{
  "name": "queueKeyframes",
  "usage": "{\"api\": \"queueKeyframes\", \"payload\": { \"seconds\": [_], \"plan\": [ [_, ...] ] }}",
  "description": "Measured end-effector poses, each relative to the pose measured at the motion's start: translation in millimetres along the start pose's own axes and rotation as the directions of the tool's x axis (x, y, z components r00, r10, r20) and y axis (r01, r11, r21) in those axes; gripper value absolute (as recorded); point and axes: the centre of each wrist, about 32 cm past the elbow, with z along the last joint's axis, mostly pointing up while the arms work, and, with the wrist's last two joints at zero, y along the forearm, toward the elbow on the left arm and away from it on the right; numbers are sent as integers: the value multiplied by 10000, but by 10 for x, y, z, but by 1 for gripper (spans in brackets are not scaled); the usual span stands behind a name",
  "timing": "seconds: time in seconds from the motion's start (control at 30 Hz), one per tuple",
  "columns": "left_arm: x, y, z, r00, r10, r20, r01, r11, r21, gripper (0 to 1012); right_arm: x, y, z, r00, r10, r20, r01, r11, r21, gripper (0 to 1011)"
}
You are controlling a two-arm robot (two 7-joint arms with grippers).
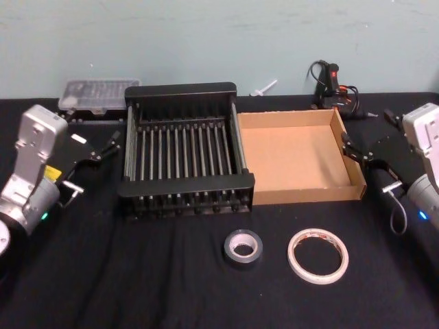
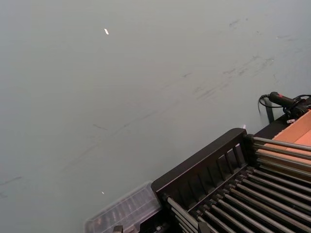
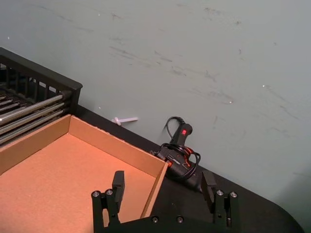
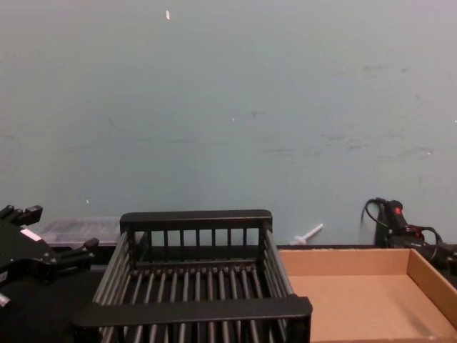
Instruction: Pick up the white tape and place it into the black box , Pick up the silver tape and place it into the brown box.
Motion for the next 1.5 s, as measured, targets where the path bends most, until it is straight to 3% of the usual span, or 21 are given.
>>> {"api": "queueKeyframes", "payload": {
  "seconds": [0.33,1.0,1.2,1.5],
  "plan": [
    [0,0,0,10000,-1,0,1,10000,-1,1001,-8,-75,33,9994,241,-231,-238,9996,142,1003],
    [0,0,0,10000,0,-1,0,10000,-1,1001,-86,-486,177,9907,963,-957,-955,9953,128,1003],
    [0,0,0,10000,0,-1,0,10000,0,1001,-130,-629,207,9836,1377,-1165,-1394,9902,-59,1003],
    [0,0,0,10000,0,0,0,10000,0,1001,-188,-809,201,9717,1865,-1448,-1990,9769,-773,1002]
  ]
}}
